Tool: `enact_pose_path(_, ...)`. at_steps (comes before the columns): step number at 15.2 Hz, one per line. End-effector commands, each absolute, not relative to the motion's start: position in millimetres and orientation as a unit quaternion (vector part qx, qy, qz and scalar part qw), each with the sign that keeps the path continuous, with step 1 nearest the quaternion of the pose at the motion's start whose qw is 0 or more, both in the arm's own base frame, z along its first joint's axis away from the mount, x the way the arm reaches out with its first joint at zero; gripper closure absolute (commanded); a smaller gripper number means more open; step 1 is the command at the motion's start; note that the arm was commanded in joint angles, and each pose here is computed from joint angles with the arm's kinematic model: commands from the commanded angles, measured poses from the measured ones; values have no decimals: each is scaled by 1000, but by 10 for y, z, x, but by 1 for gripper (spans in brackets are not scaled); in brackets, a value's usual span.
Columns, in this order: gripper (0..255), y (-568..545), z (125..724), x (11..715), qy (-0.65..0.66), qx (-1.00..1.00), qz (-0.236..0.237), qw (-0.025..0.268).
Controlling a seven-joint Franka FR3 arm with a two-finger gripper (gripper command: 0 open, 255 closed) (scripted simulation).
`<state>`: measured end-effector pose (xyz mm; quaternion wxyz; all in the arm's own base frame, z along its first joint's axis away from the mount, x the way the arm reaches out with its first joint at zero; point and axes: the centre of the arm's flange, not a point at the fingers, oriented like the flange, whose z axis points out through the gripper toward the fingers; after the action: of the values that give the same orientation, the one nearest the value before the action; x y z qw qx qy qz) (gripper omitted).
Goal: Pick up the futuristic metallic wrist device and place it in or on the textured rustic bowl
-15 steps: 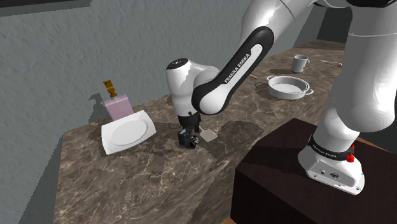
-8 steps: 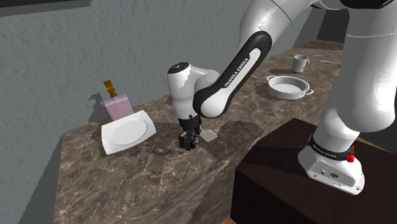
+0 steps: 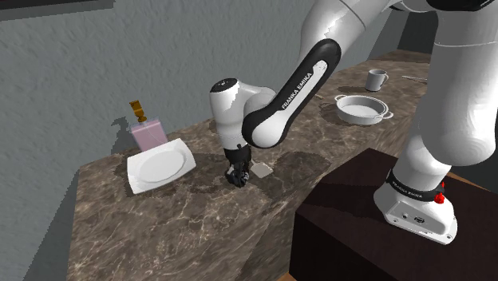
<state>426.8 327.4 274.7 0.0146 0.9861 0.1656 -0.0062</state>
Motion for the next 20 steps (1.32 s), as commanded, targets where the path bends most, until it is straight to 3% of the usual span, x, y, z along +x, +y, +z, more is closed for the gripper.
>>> enact_pose_path(1,255,3272,2746,4268,165,986,-6,15)
enact_pose_path(20,255,3272,3590,4268,165,986,-6,15)
